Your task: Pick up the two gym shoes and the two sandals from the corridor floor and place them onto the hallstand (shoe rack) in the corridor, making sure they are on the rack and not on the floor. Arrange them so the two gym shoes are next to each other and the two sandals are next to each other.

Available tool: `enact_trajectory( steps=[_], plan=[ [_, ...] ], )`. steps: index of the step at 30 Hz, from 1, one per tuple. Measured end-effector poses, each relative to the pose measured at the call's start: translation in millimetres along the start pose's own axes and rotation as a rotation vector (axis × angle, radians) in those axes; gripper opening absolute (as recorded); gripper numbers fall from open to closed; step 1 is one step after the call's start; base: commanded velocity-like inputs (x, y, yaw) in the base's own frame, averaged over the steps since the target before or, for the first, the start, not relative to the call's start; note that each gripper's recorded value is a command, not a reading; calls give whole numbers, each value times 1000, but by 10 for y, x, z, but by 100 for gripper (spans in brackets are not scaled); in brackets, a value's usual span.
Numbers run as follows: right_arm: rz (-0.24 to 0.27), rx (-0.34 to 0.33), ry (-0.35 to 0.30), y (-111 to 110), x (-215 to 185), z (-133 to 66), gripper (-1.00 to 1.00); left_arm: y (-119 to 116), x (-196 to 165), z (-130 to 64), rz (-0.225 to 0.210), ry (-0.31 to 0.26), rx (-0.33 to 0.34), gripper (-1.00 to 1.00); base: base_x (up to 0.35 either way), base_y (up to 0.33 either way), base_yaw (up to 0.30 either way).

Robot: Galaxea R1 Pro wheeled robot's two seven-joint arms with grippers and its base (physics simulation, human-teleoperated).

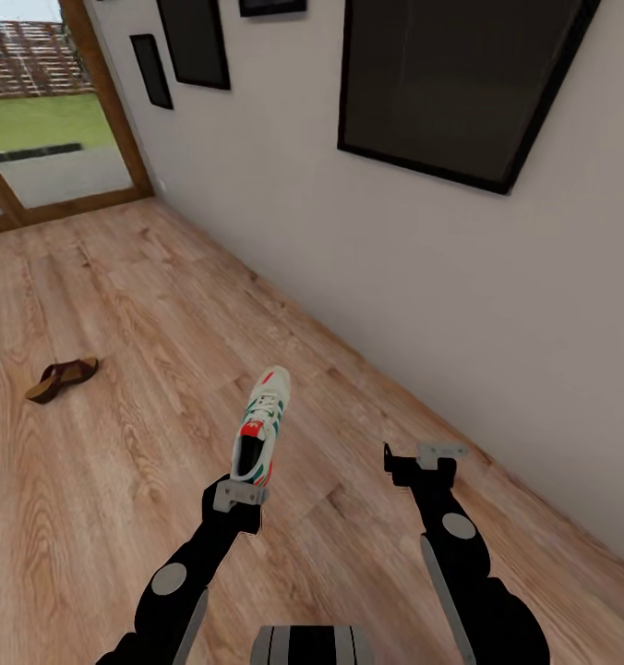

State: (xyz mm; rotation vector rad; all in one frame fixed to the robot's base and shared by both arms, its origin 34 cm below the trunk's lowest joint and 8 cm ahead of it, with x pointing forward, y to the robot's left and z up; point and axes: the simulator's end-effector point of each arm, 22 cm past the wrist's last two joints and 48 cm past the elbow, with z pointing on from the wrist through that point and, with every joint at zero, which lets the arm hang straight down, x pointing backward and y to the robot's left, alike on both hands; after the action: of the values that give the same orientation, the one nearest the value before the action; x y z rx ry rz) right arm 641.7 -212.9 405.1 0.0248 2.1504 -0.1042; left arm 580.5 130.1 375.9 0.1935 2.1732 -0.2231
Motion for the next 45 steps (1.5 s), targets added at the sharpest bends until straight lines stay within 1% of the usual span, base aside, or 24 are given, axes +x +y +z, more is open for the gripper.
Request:
enact_trajectory(
  steps=[34,45],
  plan=[
    [-3,0,20,5,105,41,100,-19,93,35,-7,19,4,-100,331,0,272],
    [-4,-1,21,11,114,43,100,-20,106,39,-7,21,5,-100,333,0,32]
  ],
)
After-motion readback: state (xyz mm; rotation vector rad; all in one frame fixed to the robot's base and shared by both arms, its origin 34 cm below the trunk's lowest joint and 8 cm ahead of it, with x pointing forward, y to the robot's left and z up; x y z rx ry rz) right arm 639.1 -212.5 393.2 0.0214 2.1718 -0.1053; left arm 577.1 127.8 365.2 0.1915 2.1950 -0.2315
